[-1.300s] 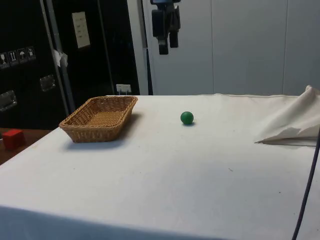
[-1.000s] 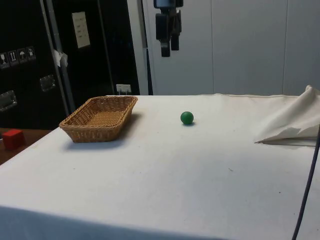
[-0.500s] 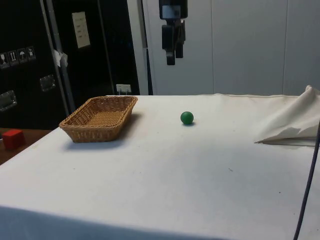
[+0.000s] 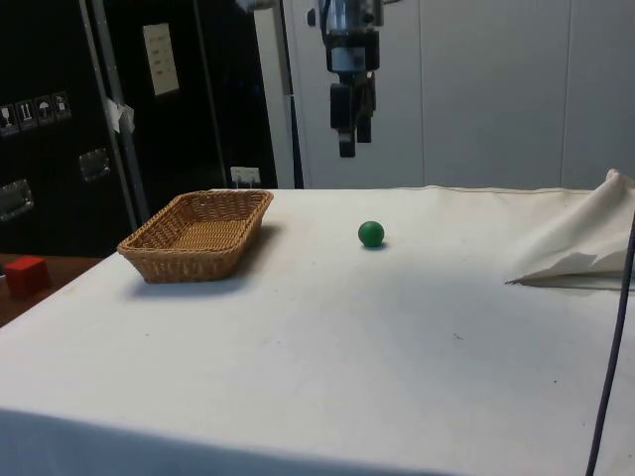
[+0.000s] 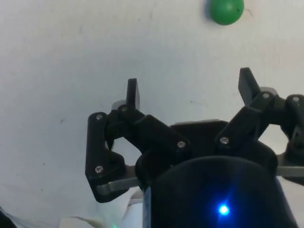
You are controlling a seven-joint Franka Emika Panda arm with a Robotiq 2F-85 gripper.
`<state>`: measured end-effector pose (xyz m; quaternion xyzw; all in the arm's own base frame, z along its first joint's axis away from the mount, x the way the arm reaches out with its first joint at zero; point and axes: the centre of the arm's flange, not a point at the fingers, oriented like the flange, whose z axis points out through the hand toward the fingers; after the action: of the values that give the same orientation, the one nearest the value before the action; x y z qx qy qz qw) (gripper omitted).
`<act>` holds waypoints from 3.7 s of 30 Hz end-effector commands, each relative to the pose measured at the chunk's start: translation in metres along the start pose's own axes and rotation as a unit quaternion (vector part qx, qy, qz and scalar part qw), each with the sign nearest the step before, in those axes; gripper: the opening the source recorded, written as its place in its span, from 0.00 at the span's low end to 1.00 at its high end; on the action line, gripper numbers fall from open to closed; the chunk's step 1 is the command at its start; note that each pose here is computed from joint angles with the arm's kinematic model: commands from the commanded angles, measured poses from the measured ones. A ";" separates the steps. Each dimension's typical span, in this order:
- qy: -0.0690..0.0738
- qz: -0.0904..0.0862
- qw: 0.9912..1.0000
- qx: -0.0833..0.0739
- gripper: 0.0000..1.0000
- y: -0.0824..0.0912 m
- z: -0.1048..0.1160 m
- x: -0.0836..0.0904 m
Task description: Pick up the ball and place it into the basket.
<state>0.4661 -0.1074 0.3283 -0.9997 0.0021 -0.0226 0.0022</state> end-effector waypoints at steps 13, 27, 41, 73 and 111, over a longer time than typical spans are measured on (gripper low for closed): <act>0.014 -0.003 1.000 0.019 1.00 0.018 0.034 -0.013; 0.022 -0.013 0.999 0.020 1.00 0.028 0.065 -0.014; 0.012 -0.015 1.000 0.007 1.00 0.041 0.097 -0.008; -0.008 -0.012 1.000 -0.004 1.00 0.052 0.156 0.000; 0.011 -0.012 1.000 0.002 0.01 0.052 0.122 0.006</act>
<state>0.4786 -0.1575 0.2037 -0.9992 -0.0114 -0.0382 0.0076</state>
